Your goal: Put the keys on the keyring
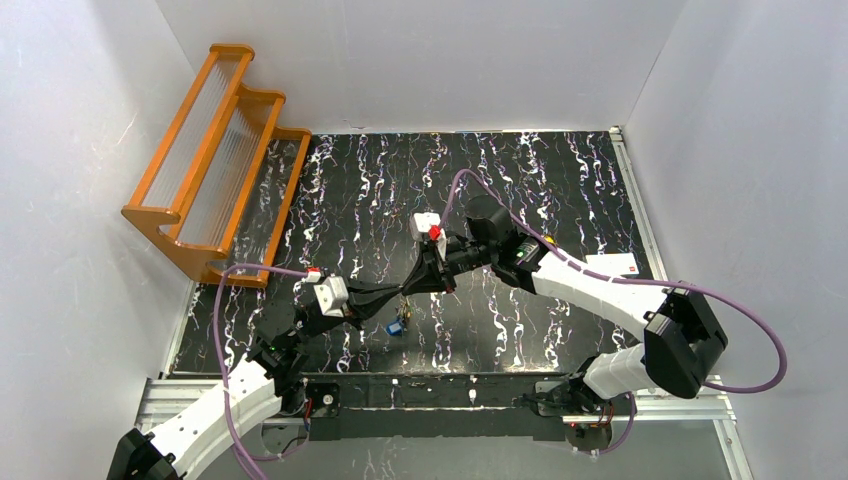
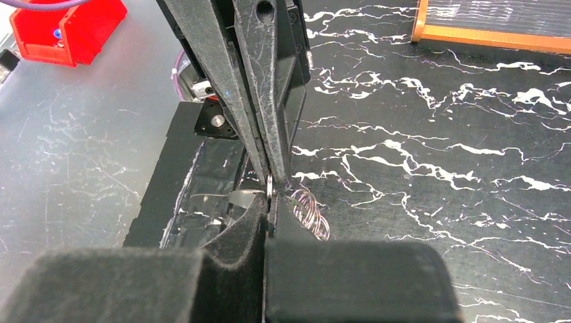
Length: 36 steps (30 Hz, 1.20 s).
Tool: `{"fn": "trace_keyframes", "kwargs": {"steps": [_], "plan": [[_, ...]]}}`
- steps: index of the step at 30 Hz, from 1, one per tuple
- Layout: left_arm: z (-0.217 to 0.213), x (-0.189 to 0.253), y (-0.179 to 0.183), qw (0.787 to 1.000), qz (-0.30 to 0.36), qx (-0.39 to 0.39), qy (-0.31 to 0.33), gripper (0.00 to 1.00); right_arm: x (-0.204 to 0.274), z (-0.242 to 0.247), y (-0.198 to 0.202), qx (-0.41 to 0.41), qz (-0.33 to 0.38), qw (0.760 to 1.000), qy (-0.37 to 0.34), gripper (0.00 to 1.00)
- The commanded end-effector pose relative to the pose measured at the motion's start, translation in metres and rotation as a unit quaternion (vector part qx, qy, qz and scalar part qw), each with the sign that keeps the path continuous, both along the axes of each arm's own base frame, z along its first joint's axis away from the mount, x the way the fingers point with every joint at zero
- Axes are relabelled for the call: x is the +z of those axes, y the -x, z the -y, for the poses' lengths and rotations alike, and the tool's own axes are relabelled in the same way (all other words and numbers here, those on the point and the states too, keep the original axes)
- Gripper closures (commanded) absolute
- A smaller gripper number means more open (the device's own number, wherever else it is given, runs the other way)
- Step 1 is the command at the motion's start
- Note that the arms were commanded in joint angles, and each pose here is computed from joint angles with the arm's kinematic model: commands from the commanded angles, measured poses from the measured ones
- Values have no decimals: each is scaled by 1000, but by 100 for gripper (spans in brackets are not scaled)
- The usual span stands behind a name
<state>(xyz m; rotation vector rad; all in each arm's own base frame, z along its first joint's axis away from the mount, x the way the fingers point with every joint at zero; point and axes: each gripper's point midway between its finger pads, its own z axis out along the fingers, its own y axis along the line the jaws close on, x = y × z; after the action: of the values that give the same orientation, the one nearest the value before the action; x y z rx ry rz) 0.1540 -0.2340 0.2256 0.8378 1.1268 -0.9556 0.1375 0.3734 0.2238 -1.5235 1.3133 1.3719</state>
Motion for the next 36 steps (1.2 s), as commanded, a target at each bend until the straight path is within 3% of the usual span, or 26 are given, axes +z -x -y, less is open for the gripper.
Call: {"fn": "trace_keyframes", "kwargs": {"steps": [1, 3, 8, 12, 19, 23, 36], "plan": [[0, 26, 6, 999, 39, -10, 26, 100, 16, -5, -9, -13, 31, 999, -15, 99], [-1, 27, 6, 999, 40, -9, 27, 100, 15, -3, -12, -21, 37, 999, -9, 99], [-2, 31, 3, 999, 43, 1, 29, 73, 5, 2, -22, -47, 47, 997, 31, 99], [-2, 29, 0, 999, 49, 7, -11, 66, -6, 7, -28, -61, 48, 994, 77, 99], [-14, -15, -14, 983, 2, 34, -183, 63, -18, 9, -28, -68, 74, 985, 137, 99], [-19, -28, -11, 970, -7, 24, -240, 63, -27, 7, -28, -74, 88, 978, 172, 99], [-9, -38, -3, 970, -8, -20, -242, 71, -31, -7, -15, -46, 50, 979, 192, 99]]}}
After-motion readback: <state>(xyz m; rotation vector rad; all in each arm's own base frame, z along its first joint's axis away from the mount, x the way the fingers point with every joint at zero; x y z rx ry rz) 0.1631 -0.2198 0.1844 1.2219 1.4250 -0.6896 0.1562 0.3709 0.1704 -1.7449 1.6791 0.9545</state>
